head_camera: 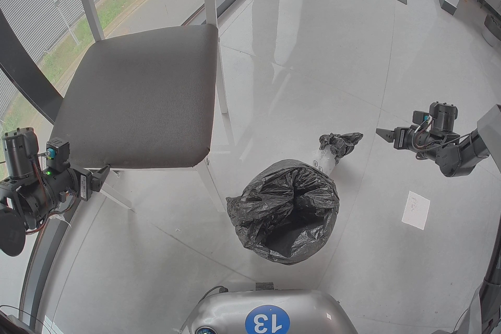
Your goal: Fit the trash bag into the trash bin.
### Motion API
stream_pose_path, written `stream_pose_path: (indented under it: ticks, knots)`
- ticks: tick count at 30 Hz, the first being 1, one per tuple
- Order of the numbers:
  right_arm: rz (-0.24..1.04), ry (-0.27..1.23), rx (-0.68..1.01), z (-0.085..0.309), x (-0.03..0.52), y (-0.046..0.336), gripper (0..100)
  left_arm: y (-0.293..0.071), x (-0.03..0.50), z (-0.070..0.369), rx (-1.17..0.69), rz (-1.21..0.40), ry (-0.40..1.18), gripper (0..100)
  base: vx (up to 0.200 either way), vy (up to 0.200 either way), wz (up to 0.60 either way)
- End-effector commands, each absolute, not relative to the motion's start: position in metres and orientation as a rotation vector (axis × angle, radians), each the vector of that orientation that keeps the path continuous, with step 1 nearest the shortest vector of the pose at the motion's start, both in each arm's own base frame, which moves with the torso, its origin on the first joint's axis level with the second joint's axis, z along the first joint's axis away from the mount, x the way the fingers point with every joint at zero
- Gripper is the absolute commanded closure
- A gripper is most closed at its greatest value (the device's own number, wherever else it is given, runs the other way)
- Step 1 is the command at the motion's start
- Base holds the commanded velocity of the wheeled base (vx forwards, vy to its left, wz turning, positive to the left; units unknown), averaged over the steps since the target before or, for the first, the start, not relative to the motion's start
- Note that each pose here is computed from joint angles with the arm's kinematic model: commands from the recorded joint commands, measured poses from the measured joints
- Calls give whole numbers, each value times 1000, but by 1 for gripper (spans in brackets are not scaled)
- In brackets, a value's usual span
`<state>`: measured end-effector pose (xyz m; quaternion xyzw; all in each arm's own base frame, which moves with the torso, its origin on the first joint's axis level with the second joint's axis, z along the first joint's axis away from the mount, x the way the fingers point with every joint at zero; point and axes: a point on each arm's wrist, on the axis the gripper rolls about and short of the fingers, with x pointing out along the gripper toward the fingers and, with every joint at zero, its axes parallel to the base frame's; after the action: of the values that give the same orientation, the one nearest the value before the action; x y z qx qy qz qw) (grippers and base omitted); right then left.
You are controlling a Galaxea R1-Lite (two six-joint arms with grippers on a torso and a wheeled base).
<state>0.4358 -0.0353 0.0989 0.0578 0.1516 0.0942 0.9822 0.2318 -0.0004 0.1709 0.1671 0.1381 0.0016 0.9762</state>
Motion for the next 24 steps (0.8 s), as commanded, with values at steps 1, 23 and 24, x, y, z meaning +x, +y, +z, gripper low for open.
stream_pose_path:
  ticks: [1, 23, 24]
  knots:
    - [220, 368, 124, 71, 446, -22, 0, 8, 226, 177, 332, 52, 260, 0, 0, 0, 0]
    - [224, 399, 127, 66, 448, -20, 0, 32, 229, 188, 349, 145, 243, 0, 0, 0, 0]
    - [224, 391, 125, 68, 449, -20, 0, 36, 230, 193, 344, 164, 227, 0, 0, 0, 0]
